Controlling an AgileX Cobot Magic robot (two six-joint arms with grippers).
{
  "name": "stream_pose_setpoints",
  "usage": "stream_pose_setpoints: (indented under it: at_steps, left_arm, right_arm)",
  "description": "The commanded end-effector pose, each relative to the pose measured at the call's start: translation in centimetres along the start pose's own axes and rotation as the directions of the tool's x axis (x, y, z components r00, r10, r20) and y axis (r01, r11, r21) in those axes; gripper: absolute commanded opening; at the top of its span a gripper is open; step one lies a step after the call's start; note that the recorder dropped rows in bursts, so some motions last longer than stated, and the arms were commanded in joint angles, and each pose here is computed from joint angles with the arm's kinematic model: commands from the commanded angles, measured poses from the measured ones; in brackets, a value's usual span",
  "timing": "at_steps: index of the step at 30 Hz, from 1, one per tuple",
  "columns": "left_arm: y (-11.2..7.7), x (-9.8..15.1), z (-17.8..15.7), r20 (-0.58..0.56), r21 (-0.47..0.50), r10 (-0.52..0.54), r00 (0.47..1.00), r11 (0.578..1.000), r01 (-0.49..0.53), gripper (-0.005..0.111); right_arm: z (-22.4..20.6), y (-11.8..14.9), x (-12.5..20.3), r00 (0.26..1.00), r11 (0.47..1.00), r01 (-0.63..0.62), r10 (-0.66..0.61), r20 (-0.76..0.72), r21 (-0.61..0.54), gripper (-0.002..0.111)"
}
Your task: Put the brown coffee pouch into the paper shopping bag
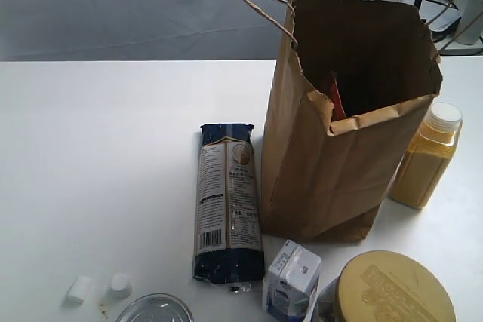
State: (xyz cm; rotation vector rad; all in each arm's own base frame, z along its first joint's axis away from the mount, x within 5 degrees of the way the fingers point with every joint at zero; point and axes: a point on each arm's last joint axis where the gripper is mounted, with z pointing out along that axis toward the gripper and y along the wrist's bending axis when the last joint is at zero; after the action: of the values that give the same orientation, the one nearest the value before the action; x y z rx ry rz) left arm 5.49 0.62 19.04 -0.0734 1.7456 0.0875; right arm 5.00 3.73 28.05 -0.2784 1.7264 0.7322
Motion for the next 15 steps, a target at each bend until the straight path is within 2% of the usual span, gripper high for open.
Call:
stream_pose_setpoints:
  at_steps: [1,11,15]
  left_arm:
    - [0.0,0.1,0.0,0.004,-0.004,0.000,1.000,1.000,0.000,0.000]
    - [0.0,0.1,0.0,0.004,-0.004,0.000,1.000,1.000,0.000,0.000]
    - [0.0,0.1,0.0,0.004,-0.004,0.000,1.000,1.000,0.000,0.000]
  right_arm:
    - [1.0,-1.4,2.1,0.996,0.996,0.032,-0.039,0.074,0.089,0.000]
    - [1.1,-4.1,5.1,0.970,0.950,0.101,-0.160,0.183,0.297,0.000]
    - [0.5,-4.4,6.0,0.951,0.920,0.193,-0.261,0.164,0.342,0.000]
